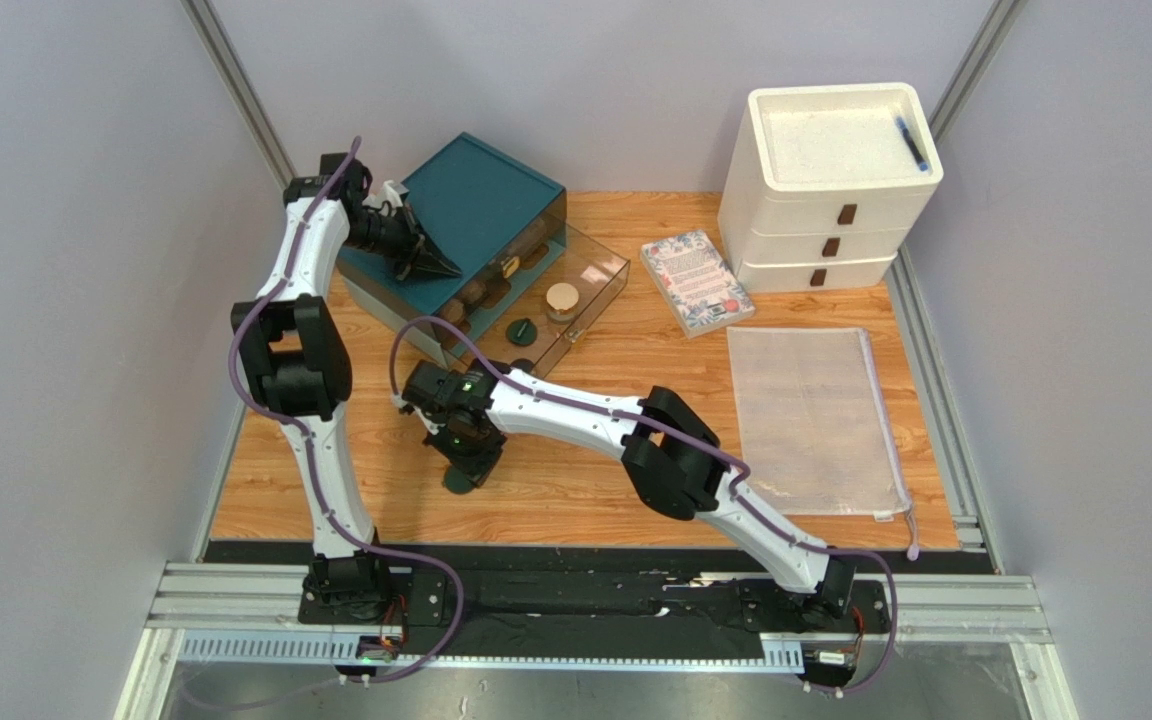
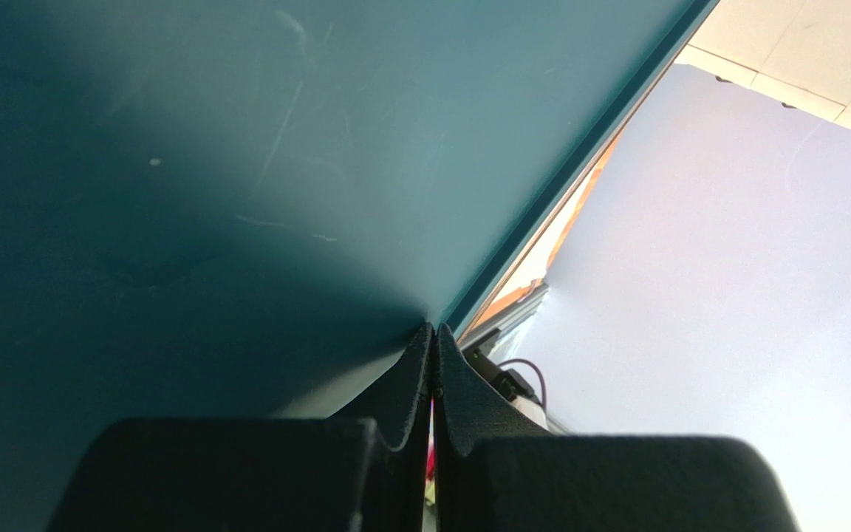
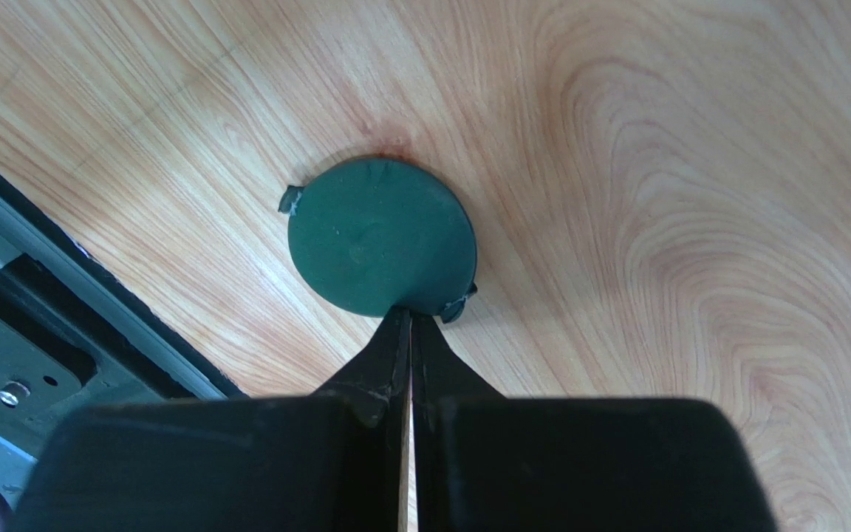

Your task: Organize the makeup

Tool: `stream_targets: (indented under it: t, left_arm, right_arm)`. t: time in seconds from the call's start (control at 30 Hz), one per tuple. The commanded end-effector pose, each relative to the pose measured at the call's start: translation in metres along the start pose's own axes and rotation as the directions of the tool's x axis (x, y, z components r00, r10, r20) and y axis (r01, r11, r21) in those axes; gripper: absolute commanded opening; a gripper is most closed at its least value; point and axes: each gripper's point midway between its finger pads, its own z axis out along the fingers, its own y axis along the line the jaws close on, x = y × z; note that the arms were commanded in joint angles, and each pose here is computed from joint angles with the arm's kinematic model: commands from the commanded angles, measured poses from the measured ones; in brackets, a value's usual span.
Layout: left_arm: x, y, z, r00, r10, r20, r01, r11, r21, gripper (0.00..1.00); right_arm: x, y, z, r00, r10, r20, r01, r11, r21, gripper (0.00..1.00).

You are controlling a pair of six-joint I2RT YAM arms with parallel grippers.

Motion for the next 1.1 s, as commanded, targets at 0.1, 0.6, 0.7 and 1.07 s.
stream_targets:
  t: [0.1,0.6,0.7,1.07]
  left_arm:
    - [-0.005,0.081,0.011,0.999,-0.032,0.024,0.038,0.956,-0.290,0.00]
    - [-0.006,0.085,0.015,0.999,-0.046,0.025,0.052,0.956,-0.289,0.00]
    - [-0.006,0.085,0.017,0.998,-0.050,0.025,0.055,0.956,-0.288,0.00]
    - [-0.005,0.091,0.018,0.998,-0.062,0.024,0.066,0.951,-0.303,0.00]
  right_arm:
    - [0.002,-0.017,-0.026,0.998,-0.007,0.070,0.001,0.996,0.085,0.00]
    - [-0.021,-0.004,-0.082,0.986,-0.069,0.154,0.074,0.997,-0.031,0.56]
    - [-0.018,0.001,-0.072,0.988,-0.087,0.128,0.097,0.993,-0.073,0.64]
    - [-0.036,0.017,-0.034,0.992,-0.029,0.119,0.049,0.984,-0.172,0.70]
